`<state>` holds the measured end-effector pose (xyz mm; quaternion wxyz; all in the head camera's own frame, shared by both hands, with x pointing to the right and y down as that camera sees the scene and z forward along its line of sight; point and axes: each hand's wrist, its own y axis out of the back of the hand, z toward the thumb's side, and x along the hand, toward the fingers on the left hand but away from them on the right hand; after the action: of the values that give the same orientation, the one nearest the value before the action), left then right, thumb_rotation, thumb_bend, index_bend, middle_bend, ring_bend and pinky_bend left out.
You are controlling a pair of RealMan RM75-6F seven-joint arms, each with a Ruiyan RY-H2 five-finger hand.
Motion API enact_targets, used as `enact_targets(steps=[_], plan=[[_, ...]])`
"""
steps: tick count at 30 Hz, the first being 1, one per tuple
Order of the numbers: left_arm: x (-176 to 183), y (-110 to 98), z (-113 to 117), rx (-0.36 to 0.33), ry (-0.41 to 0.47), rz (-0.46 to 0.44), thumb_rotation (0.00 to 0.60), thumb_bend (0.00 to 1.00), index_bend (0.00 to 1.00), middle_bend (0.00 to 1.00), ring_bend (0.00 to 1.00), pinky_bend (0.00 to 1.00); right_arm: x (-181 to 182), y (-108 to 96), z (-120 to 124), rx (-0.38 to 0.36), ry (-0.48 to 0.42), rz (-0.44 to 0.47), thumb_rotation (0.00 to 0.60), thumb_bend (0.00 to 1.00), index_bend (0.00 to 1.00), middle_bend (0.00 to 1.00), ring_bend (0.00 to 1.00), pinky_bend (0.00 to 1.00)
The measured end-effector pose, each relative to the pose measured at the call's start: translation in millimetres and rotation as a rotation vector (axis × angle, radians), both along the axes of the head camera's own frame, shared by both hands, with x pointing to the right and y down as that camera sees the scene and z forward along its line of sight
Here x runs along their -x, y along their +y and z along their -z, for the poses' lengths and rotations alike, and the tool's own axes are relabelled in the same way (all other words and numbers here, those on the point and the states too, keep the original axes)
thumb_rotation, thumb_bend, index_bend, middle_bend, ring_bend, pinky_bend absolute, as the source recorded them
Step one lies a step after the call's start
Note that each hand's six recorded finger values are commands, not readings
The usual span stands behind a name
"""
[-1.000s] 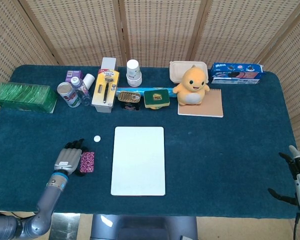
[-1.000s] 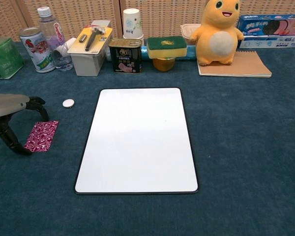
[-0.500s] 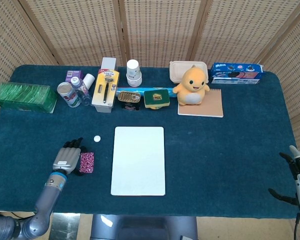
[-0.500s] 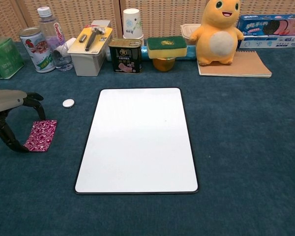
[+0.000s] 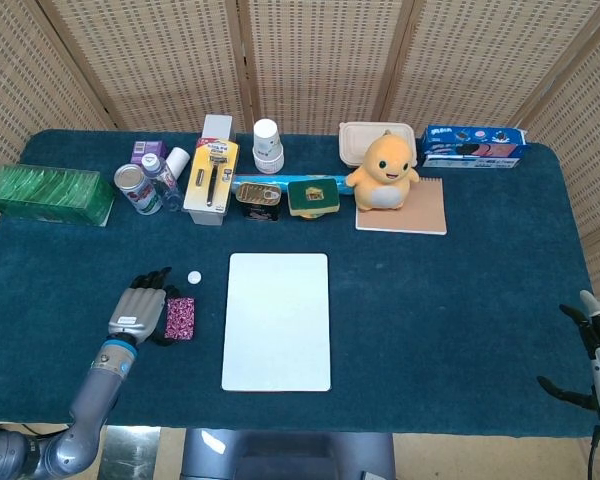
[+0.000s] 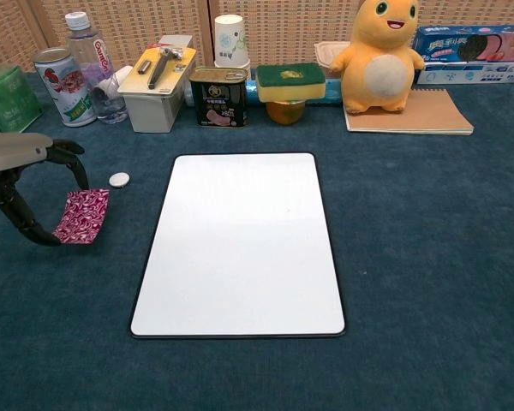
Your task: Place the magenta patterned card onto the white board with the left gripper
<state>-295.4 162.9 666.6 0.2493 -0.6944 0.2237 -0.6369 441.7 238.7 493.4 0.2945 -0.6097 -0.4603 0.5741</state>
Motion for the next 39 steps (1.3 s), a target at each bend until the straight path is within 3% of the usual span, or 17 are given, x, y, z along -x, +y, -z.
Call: enact_targets(steps=[7,16,23,33,35,39], plan=[[-24.8,-18.0,14.7,-0.024,0.033,-0.023,0.600,0.09,0.37,0.00,0.00,0.06,1.4,0.4,-2.3,0.009,0.000,0.006,0.600,0.05,0.12,0.00,0.00,0.00],[-86.0,-40.3,20.5,-0.011,0.072,-0.085,0.600,0.09,0.37,0.00,0.00,0.06,-0.7,-1.1,-2.4,0.009,-0.004,0.000,0.600,0.05,0.12,0.00,0.00,0.00],[-146.3,-51.9,13.8,0.002,0.081,-0.119,0.600,0.09,0.37,0.00,0.00,0.06,-2.1,-3.2,-3.0,0.014,-0.017,-0.007,0.600,0.05,0.12,0.00,0.00,0.00],[-188.3,-45.9,-15.0,0.058,0.040,-0.107,0.600,0.09,0.36,0.00,0.00,0.06,-7.5,-5.9,-1.2,0.013,-0.030,-0.019,0.600,0.05,0.12,0.00,0.00,0.00],[-191.3,-45.0,-15.9,0.063,0.033,-0.106,0.600,0.09,0.31,0.00,0.00,0.06,-7.7,-6.1,-1.0,0.013,-0.030,-0.019,0.600,0.05,0.12,0.00,0.00,0.00],[-191.2,-44.3,-15.4,0.064,0.037,-0.100,0.600,0.09,0.09,0.00,0.00,0.06,-6.7,-5.8,-0.9,0.013,-0.033,-0.015,0.600,0.05,0.12,0.00,0.00,0.00]])
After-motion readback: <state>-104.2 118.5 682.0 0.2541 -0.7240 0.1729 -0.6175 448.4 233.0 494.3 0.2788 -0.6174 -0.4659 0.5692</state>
